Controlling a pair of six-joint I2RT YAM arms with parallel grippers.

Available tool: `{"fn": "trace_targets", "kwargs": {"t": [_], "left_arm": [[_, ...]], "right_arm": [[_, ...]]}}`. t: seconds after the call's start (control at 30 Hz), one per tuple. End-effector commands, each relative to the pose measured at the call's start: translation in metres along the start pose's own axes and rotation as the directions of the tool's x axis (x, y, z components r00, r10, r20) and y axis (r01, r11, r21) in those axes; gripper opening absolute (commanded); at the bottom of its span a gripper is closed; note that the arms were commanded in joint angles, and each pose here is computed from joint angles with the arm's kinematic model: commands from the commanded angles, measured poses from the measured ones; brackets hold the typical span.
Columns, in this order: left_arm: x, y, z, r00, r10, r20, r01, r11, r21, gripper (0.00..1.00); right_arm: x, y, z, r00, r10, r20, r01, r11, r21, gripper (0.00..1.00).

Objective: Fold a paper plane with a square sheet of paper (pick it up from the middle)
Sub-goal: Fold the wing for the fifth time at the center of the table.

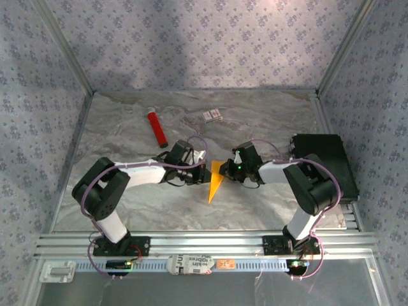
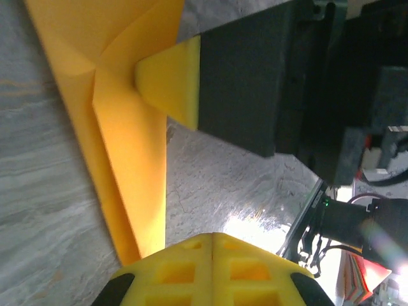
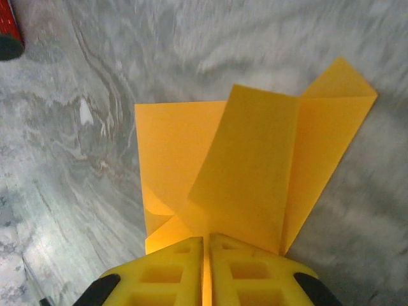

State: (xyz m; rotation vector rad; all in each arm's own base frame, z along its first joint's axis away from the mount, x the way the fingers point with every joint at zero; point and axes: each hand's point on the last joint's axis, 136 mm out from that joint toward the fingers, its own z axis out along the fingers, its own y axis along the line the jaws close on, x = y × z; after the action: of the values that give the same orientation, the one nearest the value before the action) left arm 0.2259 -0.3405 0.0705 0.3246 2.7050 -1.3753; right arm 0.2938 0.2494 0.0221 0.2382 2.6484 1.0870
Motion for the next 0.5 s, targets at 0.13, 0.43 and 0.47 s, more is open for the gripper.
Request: {"fn": "trace_targets", "kwargs": {"t": [0.13, 0.43, 0.47], "left_arm": [[0.011, -0.004, 0.024, 0.997, -0.012, -0.080, 0.012, 1.000, 0.002, 0.00], [0.023, 0.039, 0.042, 0.992, -0.069, -0.104, 0.053, 0.987, -0.149, 0.00], [0.027, 0.044, 0.042, 0.991, -0.076, -0.108, 0.058, 0.985, -0.163, 0.00]], "right_arm": [[0.027, -0.014, 0.003, 0.996, 0.085, -0.012, -0.084, 0.994, 0.069, 0.12], [0.027, -0.011, 0.003, 0.997, 0.082, -0.011, -0.081, 0.995, 0.060, 0.12], [0.027, -0.011, 0.003, 0.997, 0.081, -0.011, -0.080, 0.995, 0.060, 0.12]]}}
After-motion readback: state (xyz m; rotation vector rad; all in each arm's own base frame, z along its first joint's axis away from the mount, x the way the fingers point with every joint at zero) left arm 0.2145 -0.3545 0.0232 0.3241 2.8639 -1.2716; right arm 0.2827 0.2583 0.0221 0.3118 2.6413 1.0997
